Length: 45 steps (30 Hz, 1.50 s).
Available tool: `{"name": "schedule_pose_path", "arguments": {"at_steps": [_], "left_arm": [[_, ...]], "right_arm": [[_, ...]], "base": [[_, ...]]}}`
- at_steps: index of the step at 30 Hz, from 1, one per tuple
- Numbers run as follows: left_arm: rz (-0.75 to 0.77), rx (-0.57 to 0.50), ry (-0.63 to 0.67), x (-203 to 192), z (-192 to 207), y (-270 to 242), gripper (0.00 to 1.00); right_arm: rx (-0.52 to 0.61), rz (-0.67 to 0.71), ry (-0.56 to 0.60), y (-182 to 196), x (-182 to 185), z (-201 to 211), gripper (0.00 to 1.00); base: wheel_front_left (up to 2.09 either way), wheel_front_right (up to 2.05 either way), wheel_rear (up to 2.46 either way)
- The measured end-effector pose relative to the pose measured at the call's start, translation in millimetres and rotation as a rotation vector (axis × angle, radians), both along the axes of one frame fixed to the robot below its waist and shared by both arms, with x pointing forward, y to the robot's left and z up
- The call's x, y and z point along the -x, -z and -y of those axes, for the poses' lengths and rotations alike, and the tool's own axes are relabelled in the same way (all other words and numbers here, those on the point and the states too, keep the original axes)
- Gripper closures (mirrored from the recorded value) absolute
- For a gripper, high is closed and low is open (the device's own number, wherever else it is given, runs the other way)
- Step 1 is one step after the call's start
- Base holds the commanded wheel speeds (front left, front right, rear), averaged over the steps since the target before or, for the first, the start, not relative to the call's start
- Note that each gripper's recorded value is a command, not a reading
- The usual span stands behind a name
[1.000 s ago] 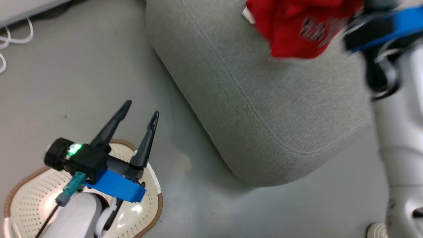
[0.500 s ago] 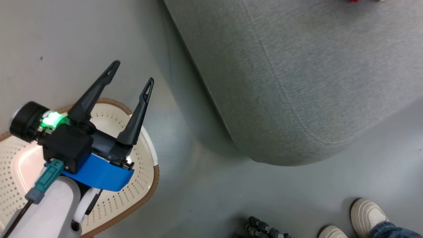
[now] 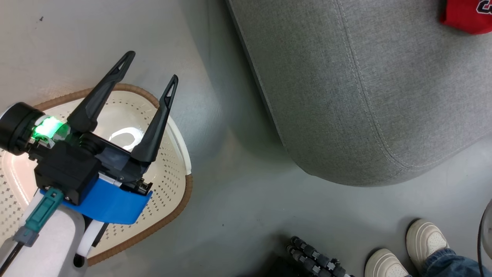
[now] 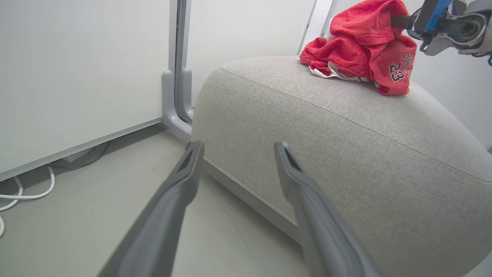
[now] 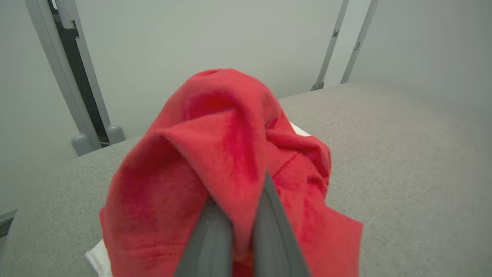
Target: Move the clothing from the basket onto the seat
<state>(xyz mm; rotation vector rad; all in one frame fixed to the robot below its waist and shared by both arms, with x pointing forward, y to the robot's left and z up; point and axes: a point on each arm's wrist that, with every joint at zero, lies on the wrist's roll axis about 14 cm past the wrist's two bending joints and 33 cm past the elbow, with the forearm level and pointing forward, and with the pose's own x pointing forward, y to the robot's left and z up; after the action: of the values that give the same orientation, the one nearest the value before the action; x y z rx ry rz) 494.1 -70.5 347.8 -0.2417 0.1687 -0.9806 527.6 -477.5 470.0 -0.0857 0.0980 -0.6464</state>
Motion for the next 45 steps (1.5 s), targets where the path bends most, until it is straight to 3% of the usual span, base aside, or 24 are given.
{"name": "schedule_pose_path", "arguments": {"at_steps": [4,5,6,8,9,22,37,45], "left_arm": [[0.007,-0.001,-0.005,-1,-2,-2,0.0],[0.009,-0.001,-0.005,-1,-2,-3,0.0],[0.011,0.0,-0.006,-1,-2,-4,0.0],[0.015,-0.002,-0.009,-1,-3,-5,0.0],[0.016,-0.003,-0.011,-1,-3,-6,0.0],[0.026,0.023,-0.038,2,-3,-24,0.0],[0.003,0.031,-0.123,31,-13,-57,0.0],[-0.02,-0.003,-0.225,46,-38,-70,0.0]], "right_arm": [[-0.038,-0.03,0.021,20,7,0,1.0],[-0.045,-0.033,0.021,21,7,-1,0.93],[-0.046,-0.032,0.019,21,6,-2,0.7],[-0.055,-0.03,0.017,21,4,-3,0.09],[-0.063,-0.026,0.018,21,4,-4,0.0],[-0.082,-0.031,-0.031,11,4,-19,0.0],[-0.09,0.019,-0.08,-27,48,-34,0.0],[-0.136,0.09,-0.166,-38,63,-71,0.0]], "base": [[0.0,0.0,0.0],[0.0,0.0,0.0],[0.0,0.0,0.0],[0.0,0.0,0.0],[0.0,0.0,0.0],[0.0,0.0,0.0],[0.0,0.0,0.0],[0.0,0.0,0.0]]}}
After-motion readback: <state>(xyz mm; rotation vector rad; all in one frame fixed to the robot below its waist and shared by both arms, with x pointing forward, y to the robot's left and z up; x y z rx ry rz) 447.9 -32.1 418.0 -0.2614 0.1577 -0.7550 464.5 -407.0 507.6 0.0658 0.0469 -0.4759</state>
